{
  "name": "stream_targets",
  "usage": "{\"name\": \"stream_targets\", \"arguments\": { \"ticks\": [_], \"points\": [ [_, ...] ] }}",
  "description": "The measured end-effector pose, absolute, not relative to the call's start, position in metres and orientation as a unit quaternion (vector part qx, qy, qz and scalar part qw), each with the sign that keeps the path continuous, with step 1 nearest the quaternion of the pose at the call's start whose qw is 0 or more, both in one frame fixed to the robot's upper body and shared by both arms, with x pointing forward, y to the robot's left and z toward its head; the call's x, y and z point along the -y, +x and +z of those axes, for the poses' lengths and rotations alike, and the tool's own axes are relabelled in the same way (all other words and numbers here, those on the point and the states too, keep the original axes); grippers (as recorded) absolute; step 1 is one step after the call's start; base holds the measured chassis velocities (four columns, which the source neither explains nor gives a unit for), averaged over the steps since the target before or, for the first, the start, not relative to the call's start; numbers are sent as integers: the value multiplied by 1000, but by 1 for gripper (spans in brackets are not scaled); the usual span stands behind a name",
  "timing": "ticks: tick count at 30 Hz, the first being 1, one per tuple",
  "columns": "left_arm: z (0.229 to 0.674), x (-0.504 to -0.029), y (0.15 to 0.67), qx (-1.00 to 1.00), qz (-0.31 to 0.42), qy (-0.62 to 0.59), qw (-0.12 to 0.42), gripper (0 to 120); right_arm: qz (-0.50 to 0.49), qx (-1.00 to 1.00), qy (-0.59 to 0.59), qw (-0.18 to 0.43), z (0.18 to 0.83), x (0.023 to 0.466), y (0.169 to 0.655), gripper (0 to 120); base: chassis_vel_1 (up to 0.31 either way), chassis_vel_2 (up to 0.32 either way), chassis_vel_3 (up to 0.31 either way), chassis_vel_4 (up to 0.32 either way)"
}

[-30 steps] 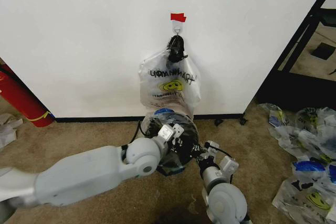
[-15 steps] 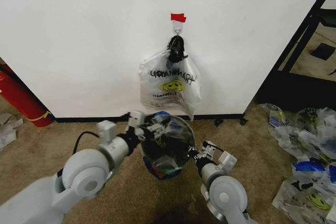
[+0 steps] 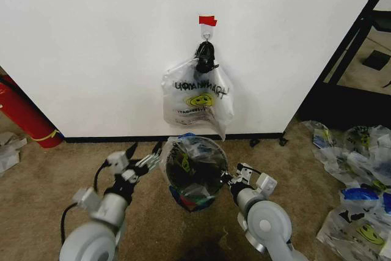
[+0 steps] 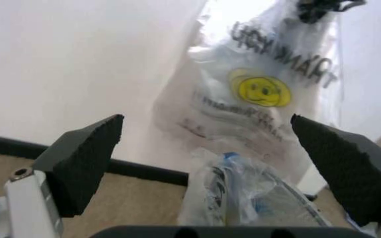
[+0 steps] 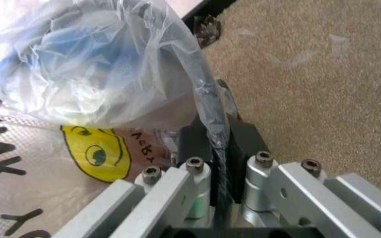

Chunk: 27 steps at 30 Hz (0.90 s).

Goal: Pick up the garbage bag from the wall and place it over the trash bin.

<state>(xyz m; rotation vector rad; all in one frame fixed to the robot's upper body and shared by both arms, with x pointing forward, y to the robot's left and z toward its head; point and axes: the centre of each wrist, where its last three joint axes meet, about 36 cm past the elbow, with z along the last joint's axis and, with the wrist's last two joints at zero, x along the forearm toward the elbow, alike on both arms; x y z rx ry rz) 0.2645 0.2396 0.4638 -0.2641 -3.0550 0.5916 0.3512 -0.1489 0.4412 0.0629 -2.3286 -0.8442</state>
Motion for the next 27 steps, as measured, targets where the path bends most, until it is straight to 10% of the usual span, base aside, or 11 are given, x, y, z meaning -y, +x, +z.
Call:
{"name": "stream_targets", "arguments": {
  "ticks": [6,27],
  "points": [
    [465,-240,259,979,193,-71,13,100,-318,886,25,336,436,150,355,5,0,0,0,0],
    [467,-232,257,978,195,-71,29,100,-305,895,34,325,435,153,348,81,0,0,0,0]
  ]
}}
